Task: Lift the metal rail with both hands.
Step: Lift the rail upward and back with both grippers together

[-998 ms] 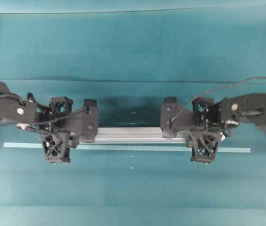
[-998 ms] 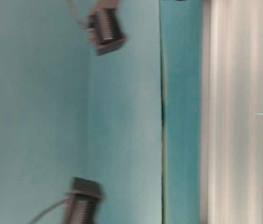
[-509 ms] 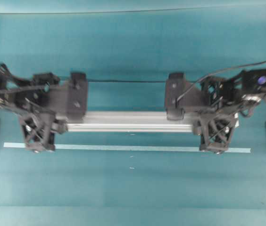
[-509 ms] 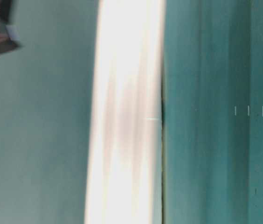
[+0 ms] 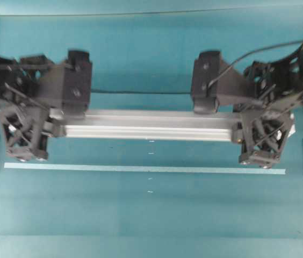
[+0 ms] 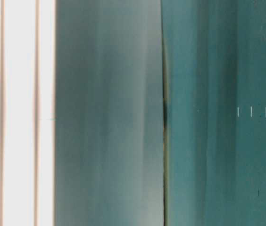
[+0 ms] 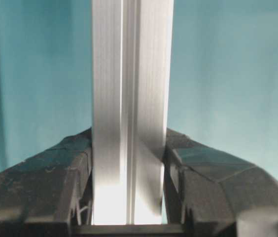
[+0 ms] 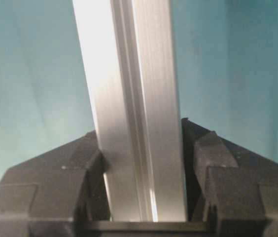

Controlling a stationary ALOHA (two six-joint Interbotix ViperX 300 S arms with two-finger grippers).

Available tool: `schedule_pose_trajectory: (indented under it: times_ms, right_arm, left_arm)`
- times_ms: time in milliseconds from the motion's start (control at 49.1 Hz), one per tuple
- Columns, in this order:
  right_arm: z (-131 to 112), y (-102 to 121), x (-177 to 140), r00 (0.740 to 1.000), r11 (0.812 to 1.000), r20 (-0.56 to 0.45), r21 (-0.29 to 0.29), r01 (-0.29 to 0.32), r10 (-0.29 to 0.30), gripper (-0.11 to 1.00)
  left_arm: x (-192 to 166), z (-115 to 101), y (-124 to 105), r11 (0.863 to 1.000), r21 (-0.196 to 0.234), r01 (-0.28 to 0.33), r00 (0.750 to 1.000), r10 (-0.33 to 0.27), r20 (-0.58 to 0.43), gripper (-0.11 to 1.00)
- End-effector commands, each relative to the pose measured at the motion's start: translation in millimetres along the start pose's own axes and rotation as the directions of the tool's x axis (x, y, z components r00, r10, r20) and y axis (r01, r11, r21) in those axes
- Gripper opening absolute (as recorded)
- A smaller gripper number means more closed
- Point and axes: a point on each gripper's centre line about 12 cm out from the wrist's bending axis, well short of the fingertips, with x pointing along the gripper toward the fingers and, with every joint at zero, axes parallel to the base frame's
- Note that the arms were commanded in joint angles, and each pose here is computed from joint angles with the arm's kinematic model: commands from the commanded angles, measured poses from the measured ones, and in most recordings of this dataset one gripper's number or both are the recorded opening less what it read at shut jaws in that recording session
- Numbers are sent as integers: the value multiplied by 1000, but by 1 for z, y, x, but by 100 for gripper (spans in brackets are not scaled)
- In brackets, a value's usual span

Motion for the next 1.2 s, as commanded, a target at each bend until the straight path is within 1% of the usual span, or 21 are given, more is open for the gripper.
schedule_pose_trajectory:
  times_ms: [0, 285, 387, 489, 611, 795, 1182]
  right_arm:
    - [7, 3, -33, 998, 998, 64, 66, -16, 12, 38]
    - [11, 10, -82, 998, 996, 68, 92, -15, 8, 38]
    - [12, 12, -93, 998, 996, 65, 88, -8, 2, 38]
    - [15, 15, -104, 996, 997, 86, 82, -13, 6, 38]
    - [22, 17, -118, 992, 997, 125, 76, -21, 11, 38]
    - [28, 21, -130, 989, 998, 149, 62, -26, 16, 38]
    - [30, 22, -129, 989, 998, 148, 61, -24, 15, 38]
  left_arm:
    - [-27, 12, 0, 1000, -1, -4, 999, 4, 38, 28]
    - [-74, 33, 1, 1000, -6, -4, 998, 4, 71, 28]
    - [-86, 37, 2, 1000, -7, -4, 999, 4, 49, 28]
    - [-96, 41, 1, 1000, -7, -3, 1000, 4, 25, 28]
    - [-110, 53, 2, 1000, -13, -2, 997, 3, 74, 28]
    - [-124, 62, 3, 1000, -15, -3, 993, 4, 119, 28]
    - [-124, 63, 2, 1000, -13, -2, 993, 4, 119, 28]
